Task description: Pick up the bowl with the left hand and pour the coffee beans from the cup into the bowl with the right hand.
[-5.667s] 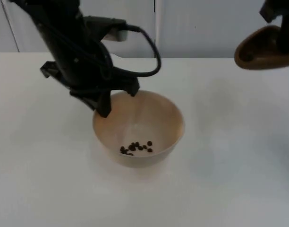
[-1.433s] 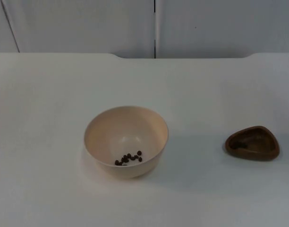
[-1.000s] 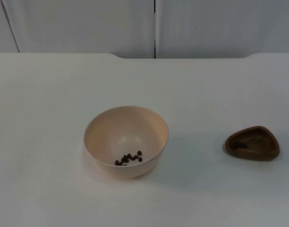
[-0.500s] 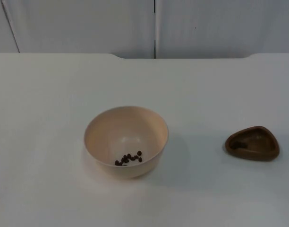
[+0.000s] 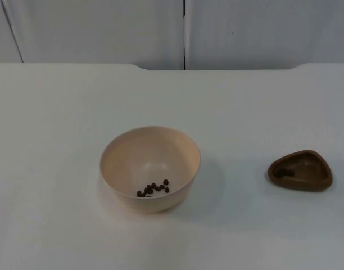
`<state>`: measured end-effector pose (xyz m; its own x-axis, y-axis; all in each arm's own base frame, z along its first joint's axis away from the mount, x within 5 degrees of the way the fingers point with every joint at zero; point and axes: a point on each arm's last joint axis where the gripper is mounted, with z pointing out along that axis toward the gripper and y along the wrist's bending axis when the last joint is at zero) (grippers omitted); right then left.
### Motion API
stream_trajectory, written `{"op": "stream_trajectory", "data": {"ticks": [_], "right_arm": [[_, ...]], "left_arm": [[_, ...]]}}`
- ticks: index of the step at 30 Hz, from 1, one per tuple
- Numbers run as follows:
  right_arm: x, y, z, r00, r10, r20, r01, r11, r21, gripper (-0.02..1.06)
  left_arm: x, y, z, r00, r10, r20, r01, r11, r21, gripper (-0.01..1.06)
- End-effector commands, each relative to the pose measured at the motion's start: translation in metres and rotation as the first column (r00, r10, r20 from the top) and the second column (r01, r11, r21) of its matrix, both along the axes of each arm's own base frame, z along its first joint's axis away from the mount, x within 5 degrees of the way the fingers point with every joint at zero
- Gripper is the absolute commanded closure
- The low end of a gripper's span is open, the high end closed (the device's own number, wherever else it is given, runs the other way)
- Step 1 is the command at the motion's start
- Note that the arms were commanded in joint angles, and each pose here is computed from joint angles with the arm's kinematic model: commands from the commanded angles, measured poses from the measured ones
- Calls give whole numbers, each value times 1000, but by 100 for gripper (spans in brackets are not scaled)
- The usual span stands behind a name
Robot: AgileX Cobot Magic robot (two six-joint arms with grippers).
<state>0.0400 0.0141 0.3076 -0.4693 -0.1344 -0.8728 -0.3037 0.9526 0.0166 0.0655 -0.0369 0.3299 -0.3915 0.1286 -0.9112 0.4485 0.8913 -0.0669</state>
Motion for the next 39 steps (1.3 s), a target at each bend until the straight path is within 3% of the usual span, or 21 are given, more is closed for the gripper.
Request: {"op": "stream_trajectory", "data": {"ticks": [1, 15, 18, 32, 39], "right_arm": [[-5, -1, -3, 1000, 5, 21, -5, 1000, -3, 36], [-46, -9, -14, 991, 82, 111, -78, 996, -34, 36], [-52, -8, -13, 982, 119, 146, -115, 993, -34, 36], [-52, -8, -19, 987, 122, 104, -118, 992, -43, 36], [-51, -7, -25, 992, 115, 58, -113, 993, -34, 36]], "left_arm": [[-4, 2, -3, 1000, 7, 8, -7, 1000, 2, 32], [-36, 13, -11, 1000, -4, -13, 4, 1000, 16, 32], [-46, 17, -11, 999, 2, 35, -3, 1000, 17, 32], [-82, 40, -19, 987, 125, 100, -121, 992, -45, 32], [-82, 40, -22, 989, 133, 70, -130, 990, -45, 32]]}}
